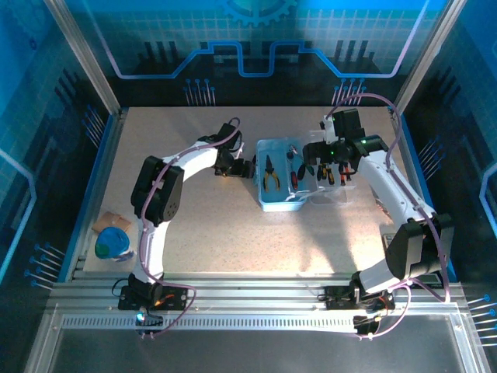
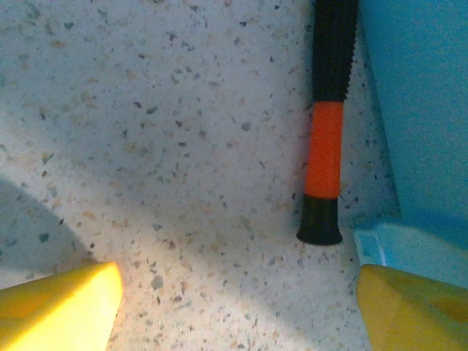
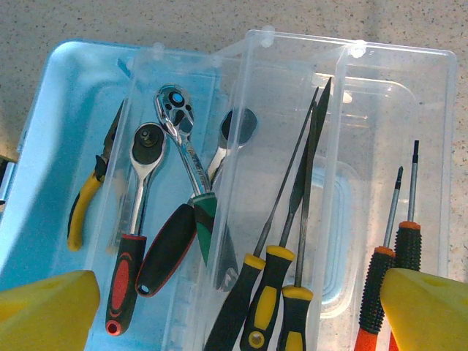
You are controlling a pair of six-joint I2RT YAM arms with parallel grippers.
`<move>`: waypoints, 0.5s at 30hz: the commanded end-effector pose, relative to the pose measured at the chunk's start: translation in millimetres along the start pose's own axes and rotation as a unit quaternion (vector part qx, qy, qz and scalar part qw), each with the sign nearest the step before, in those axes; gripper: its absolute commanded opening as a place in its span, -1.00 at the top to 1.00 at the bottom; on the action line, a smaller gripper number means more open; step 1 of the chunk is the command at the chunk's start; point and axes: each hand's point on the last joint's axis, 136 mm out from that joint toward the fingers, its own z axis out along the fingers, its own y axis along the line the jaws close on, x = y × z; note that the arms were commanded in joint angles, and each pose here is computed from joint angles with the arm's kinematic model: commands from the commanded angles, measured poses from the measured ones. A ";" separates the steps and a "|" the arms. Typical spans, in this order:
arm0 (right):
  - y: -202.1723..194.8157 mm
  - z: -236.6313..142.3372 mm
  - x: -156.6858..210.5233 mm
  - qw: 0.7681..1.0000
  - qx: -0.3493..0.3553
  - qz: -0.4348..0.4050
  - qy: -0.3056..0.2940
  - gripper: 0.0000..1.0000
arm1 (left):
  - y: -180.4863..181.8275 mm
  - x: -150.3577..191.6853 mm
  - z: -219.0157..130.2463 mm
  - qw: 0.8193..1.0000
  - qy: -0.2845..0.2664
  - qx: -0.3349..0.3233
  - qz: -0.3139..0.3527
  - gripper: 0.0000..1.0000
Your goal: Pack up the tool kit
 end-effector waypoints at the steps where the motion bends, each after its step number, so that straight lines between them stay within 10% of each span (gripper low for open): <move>1: 6.7 -4.1 0.3 1.000 -0.012 -0.012 0.000 -0.99 | -4.7 -5.1 6.6 1.000 0.007 0.004 0.015 -0.68; 15: 6.2 -5.9 -1.0 1.000 -0.011 -0.014 -0.001 -0.99 | -2.3 -10.7 24.2 1.000 0.020 -0.004 0.013 -0.54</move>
